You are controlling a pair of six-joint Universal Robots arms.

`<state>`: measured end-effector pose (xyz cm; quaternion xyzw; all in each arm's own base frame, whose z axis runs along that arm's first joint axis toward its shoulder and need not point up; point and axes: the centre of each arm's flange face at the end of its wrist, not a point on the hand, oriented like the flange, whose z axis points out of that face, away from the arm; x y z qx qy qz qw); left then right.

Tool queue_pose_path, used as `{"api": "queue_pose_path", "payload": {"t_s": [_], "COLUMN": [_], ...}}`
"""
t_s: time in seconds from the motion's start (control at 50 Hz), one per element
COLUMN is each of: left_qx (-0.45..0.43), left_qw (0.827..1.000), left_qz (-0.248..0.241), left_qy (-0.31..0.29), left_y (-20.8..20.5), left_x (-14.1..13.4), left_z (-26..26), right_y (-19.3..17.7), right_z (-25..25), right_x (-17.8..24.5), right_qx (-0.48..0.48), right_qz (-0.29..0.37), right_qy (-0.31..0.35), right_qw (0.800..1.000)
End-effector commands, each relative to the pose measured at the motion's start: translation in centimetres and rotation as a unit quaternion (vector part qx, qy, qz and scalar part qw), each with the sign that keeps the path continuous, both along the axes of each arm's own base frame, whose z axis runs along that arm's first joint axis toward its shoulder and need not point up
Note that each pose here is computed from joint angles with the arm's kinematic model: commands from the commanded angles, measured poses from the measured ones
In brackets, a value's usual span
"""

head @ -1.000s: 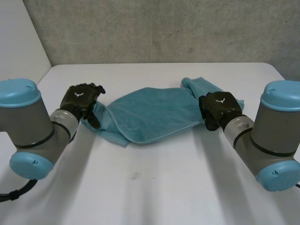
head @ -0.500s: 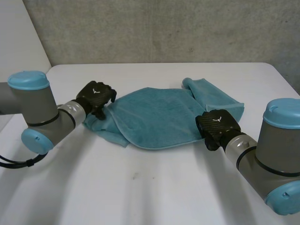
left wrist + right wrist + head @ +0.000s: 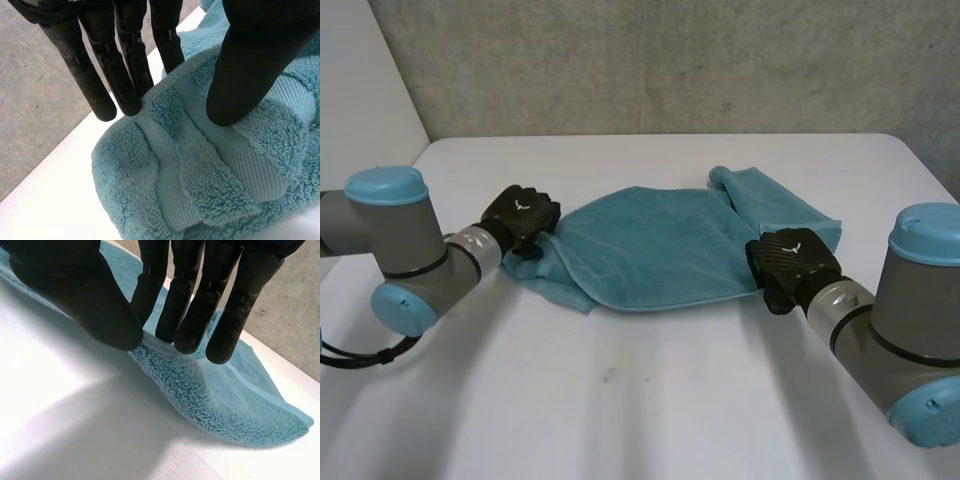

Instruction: Fold the laundry

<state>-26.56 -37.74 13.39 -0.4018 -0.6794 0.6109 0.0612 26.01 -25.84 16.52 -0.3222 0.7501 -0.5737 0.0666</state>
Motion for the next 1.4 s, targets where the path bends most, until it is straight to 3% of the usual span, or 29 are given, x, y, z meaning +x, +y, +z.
{"api": "queue_pose_path", "payload": {"t_s": [0.02,0.2,0.3,0.42,0.5,0.64,0.72,0.82,0.88,0.94,1.16,1.34,1.4], "left_qx": [0.003,-0.02,-0.043,-0.075,-0.083,-0.082,-0.078,-0.082,-0.081,-0.069,-0.016,-0.01,-0.01], "left_qw": [1.0,0.999,0.997,0.994,0.994,0.992,0.99,0.989,0.99,0.991,0.995,0.995,0.995], "left_qz": [-0.001,0.014,0.057,0.077,0.077,0.076,0.076,0.067,0.061,0.061,0.07,0.072,0.072], "left_qy": [-0.002,-0.025,-0.026,-0.016,0.002,0.064,0.09,0.099,0.099,0.094,0.073,0.072,0.072], "left_y": [0.2,-0.1,0.4,2.7,4.6,7.9,9.6,12.1,13.1,14.0,15.2,15.3,15.2], "left_x": [0.1,1.1,2.0,2.7,2.8,2.9,3.2,3.3,3.3,3.5,4.2,4.3,4.3], "left_z": [-0.3,0.1,3.0,7.5,9.4,13.7,16.0,17.9,17.9,17.1,13.5,12.5,12.4], "right_y": [-0.1,-0.5,-2.0,-4.3,-4.8,-3.2,-2.0,-2.0,-2.2,-5.1,-8.7,-9.3,-9.4], "right_z": [0.0,0.3,0.9,3.5,3.6,3.6,3.6,4.3,4.5,5.1,2.5,-0.7,-1.4], "right_x": [-0.1,-0.2,-1.7,-5.5,-7.1,-7.2,-6.4,-5.5,-5.4,-4.9,-2.1,-0.4,-0.5], "right_qx": [0.0,-0.001,-0.002,0.012,0.047,0.083,0.063,-0.042,-0.059,-0.122,-0.065,-0.101,-0.096], "right_qz": [-0.002,-0.008,-0.042,-0.128,-0.153,-0.1,-0.033,0.067,0.077,0.105,0.188,0.262,0.27], "right_qy": [-0.002,-0.009,-0.018,-0.098,-0.135,-0.139,-0.1,0.02,0.037,0.118,0.172,0.276,0.282], "right_qw": [1.0,1.0,0.999,0.987,0.978,0.982,0.993,0.997,0.995,0.98,0.965,0.919,0.916]}}
